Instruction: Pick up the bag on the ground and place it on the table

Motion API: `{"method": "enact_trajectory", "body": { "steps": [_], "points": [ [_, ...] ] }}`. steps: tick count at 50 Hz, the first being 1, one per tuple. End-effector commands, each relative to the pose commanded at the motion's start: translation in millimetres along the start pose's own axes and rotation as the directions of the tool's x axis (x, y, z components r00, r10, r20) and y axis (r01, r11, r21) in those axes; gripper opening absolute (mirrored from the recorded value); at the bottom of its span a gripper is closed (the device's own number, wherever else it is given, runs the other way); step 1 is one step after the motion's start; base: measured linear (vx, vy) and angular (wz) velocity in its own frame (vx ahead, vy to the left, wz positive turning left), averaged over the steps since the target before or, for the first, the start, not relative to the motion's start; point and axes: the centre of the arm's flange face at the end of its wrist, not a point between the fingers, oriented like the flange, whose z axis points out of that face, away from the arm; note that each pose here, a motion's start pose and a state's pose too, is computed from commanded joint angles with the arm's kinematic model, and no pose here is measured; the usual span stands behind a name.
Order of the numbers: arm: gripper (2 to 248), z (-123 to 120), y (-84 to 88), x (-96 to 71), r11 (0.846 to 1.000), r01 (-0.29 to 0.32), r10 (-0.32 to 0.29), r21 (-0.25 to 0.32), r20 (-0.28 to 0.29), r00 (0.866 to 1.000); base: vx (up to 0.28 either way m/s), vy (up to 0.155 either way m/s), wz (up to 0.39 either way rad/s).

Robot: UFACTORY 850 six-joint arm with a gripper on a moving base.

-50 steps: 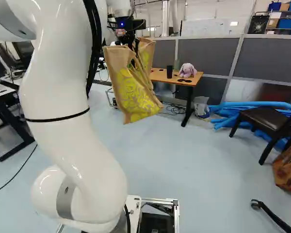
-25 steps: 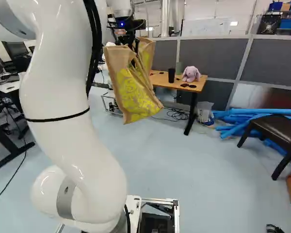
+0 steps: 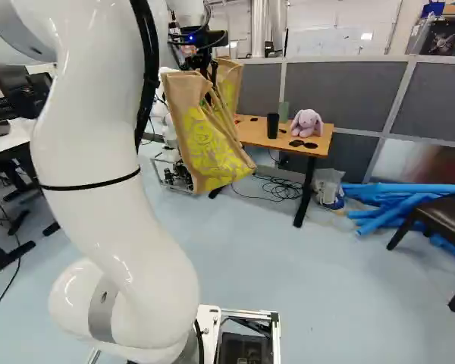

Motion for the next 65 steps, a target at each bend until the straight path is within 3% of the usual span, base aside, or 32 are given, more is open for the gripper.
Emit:
{"method": "enact_trajectory", "body": {
  "steps": [35, 65],
  "points": [
    [22, 0.0, 0.0, 0.0, 1.0, 0.0, 0.0, 0.0, 0.0, 1.0, 0.384, 0.101, -0.031],
    [22, 0.0, 0.0, 0.0, 1.0, 0.0, 0.0, 0.0, 0.0, 1.0, 0.367, 0.01, -0.018]
  ]
}}
